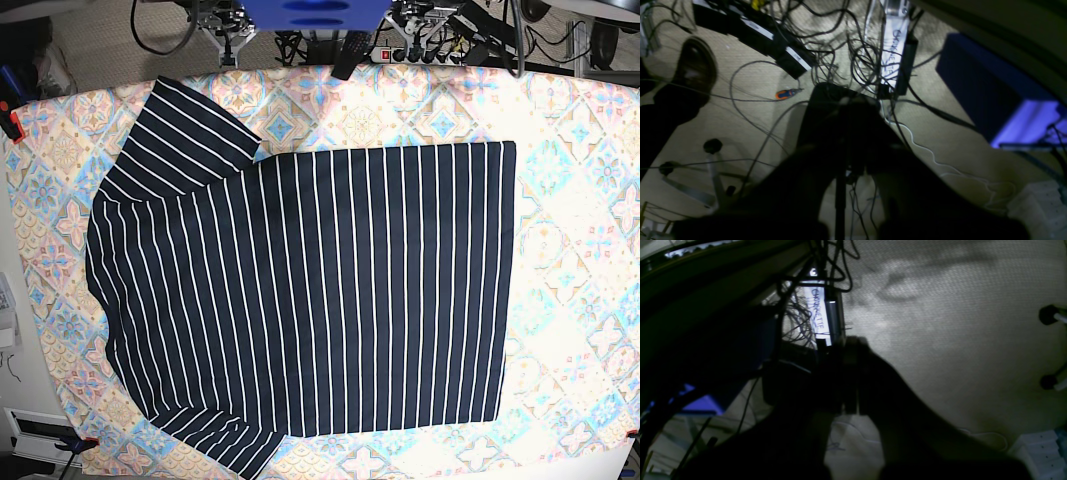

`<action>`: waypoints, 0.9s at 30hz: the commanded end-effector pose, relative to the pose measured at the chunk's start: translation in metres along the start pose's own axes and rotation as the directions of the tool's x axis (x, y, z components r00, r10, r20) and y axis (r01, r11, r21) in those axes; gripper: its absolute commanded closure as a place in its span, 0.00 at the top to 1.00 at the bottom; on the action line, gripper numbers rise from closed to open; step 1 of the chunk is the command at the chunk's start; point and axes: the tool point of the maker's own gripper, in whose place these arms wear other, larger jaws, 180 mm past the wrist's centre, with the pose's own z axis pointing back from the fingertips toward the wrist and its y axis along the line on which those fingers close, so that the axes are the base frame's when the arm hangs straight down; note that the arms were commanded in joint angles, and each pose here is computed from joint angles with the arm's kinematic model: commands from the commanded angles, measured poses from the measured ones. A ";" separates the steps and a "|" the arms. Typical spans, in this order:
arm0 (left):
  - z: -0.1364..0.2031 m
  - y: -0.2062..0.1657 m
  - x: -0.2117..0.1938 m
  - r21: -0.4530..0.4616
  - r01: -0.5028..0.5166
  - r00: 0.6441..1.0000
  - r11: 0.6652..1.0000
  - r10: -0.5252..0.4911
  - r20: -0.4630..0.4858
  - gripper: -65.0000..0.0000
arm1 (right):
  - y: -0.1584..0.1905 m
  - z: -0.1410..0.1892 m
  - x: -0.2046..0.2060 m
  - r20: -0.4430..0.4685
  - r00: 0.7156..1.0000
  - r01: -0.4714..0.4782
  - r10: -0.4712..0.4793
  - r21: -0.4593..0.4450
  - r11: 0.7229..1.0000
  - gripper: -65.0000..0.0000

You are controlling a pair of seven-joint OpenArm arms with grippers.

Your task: Fold the T-shirt properly

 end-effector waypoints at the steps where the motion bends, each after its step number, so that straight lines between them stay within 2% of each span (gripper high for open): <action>1: 0.000 0.000 -0.003 0.000 -0.002 1.000 1.000 0.002 -0.003 0.00 | -0.002 0.001 -0.009 -0.015 1.000 -0.006 0.005 -0.003 1.000 0.00; 22: 0.001 0.005 -0.013 0.008 0.001 1.000 1.000 -0.001 -0.013 0.00 | -0.004 0.002 -0.023 -0.033 0.999 -0.005 0.005 -0.006 1.000 0.00; 27: 0.003 0.012 -0.024 0.019 0.004 1.000 1.000 -0.003 -0.030 0.00 | -0.018 0.004 -0.030 -0.041 0.999 -0.009 0.007 -0.026 1.000 0.00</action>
